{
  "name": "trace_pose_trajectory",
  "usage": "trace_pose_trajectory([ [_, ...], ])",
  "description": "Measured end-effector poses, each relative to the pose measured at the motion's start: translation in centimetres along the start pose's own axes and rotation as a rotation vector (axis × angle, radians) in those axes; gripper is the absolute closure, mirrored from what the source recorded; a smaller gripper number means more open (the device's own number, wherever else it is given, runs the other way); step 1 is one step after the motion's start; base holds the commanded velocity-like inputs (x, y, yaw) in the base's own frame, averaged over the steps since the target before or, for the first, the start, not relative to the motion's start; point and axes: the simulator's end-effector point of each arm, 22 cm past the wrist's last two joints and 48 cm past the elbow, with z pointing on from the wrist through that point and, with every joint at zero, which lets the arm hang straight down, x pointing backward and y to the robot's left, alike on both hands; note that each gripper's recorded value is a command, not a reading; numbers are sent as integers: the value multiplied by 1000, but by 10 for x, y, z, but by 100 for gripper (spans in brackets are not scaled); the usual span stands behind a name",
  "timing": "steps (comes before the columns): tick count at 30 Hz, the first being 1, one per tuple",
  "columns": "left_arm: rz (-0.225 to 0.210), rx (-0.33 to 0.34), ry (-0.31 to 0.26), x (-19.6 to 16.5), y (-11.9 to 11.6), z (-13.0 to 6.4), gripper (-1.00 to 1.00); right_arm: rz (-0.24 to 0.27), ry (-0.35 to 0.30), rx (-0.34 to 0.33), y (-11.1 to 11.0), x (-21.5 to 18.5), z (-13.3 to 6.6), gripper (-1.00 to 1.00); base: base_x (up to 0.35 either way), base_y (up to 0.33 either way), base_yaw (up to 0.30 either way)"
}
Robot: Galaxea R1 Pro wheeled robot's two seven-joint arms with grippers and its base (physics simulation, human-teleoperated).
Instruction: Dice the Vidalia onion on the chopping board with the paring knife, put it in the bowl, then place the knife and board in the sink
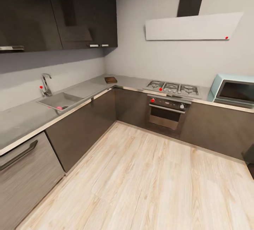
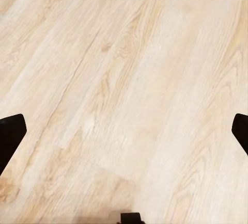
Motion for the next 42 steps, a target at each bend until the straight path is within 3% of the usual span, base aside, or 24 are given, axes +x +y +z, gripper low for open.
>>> trace_pose_trajectory([
  [42, -2, -1, 0, -2, 2, -39, -100, -4, 1, -2, -2, -13, -37, -100, 0, 0, 0],
])
